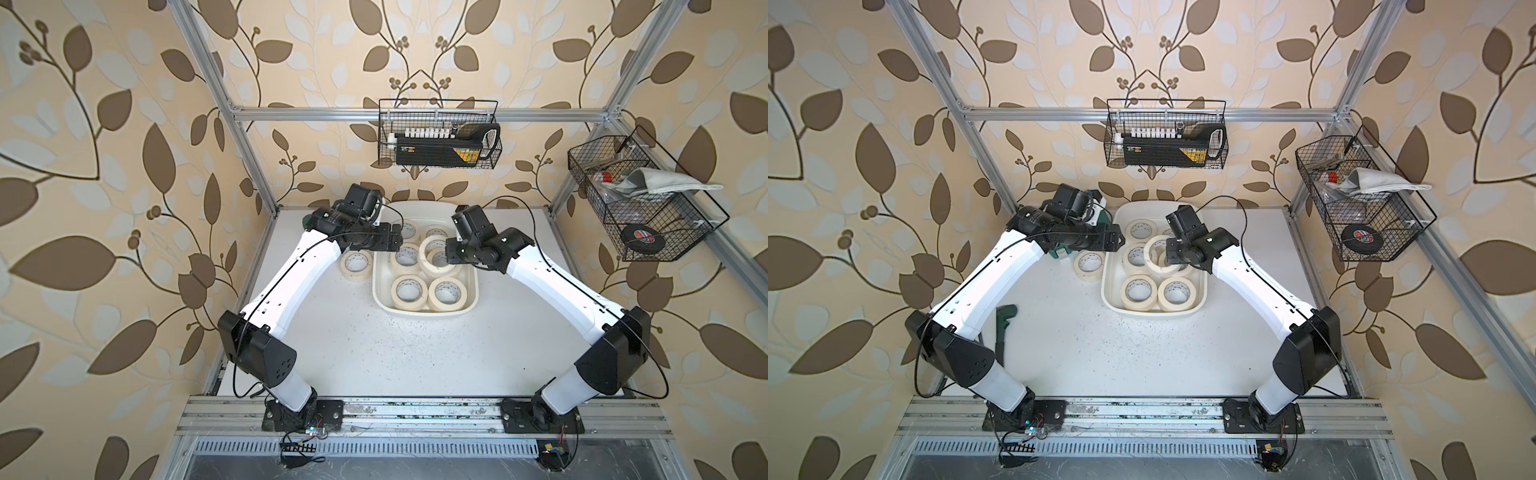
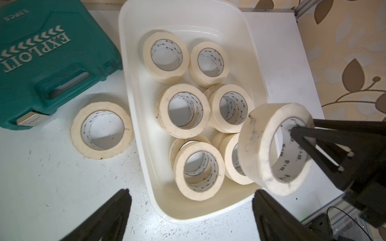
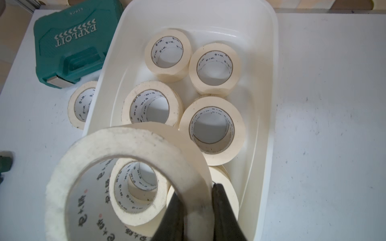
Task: Take out the art tape in the storage box
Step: Pick up the art tape from the storage box.
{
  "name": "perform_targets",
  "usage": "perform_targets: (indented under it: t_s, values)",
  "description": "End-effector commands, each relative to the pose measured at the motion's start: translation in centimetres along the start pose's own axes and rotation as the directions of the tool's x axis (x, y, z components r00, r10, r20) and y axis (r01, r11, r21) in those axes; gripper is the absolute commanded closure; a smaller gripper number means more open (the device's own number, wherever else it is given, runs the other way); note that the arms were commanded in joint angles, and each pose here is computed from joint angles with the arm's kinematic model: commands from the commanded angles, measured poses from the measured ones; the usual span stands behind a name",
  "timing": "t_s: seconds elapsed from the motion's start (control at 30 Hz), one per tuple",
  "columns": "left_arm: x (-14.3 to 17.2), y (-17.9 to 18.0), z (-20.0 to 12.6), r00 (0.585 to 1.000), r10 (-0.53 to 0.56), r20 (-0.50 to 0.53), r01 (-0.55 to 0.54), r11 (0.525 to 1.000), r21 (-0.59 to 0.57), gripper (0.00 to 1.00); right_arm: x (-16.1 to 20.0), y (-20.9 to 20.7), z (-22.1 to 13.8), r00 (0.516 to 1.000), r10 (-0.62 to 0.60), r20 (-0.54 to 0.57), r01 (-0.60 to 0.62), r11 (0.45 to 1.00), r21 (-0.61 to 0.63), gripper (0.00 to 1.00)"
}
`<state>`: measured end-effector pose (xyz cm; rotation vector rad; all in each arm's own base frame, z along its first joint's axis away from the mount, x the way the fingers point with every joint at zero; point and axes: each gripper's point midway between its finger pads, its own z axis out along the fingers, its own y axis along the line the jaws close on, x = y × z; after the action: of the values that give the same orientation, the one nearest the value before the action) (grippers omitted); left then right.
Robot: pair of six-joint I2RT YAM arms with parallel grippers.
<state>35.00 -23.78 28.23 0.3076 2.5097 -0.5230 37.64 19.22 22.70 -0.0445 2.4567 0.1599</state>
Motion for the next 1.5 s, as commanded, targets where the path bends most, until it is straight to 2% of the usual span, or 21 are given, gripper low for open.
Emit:
perform_targets:
  t_s: [0.0, 0.33, 0.73, 0.9, 1.17, 1.33, 1.37, 1.47]
  values:
    - [0.1, -2.6, 0.2, 0.998, 0.06, -0.005, -0.06, 0.997, 0.039, 0.06, 0.7, -0.3, -0.8, 1.0, -0.011, 0.022, 0.01, 1.0, 0.017, 1.0]
    - [3.5, -6.2, 4.0, 0.99, 0.104, -0.096, -0.1, 0.994, 0.052, 0.09, 3.9, -1.0, -1.1, 1.0, -0.002, -0.022, 0.003, 1.0, 0.025, 1.0]
    - [7.0, -7.4, 7.6, 0.98, 0.09, -0.177, -0.085, 0.996, 0.036, 0.13, 5.8, -0.7, -0.5, 0.998, -0.002, -0.06, 0.003, 1.0, 0.025, 1.0]
    - [7.7, -6.7, 9.1, 0.975, 0.078, -0.207, -0.082, 0.997, -0.009, 0.24, 6.3, -0.6, -0.4, 0.998, -0.001, -0.068, 0.002, 1.0, 0.022, 1.0]
    - [8.0, -6.5, 10.4, 0.972, 0.076, -0.223, -0.084, 0.996, -0.027, 0.49, 6.7, -0.5, -0.6, 0.998, 0.005, -0.067, -0.004, 1.0, 0.019, 1.0]
    - [8.1, -6.5, 10.5, 0.97, 0.08, -0.229, -0.088, 0.996, -0.028, 0.6, 6.4, -0.6, -0.9, 0.998, 0.025, -0.055, -0.024, 1.0, 0.019, 1.0]
    - [8.0, -6.5, 10.5, 0.971, 0.081, -0.225, -0.089, 0.996, -0.026, 0.63, 6.3, -0.6, -1.1, 0.998, 0.034, -0.048, -0.033, 0.999, 0.02, 0.99]
    - [7.8, -6.7, 10.2, 0.974, 0.083, -0.21, -0.088, 0.996, -0.013, 0.83, 6.0, -0.5, -1.5, 0.998, 0.053, -0.024, -0.053, 0.999, 0.008, 0.93]
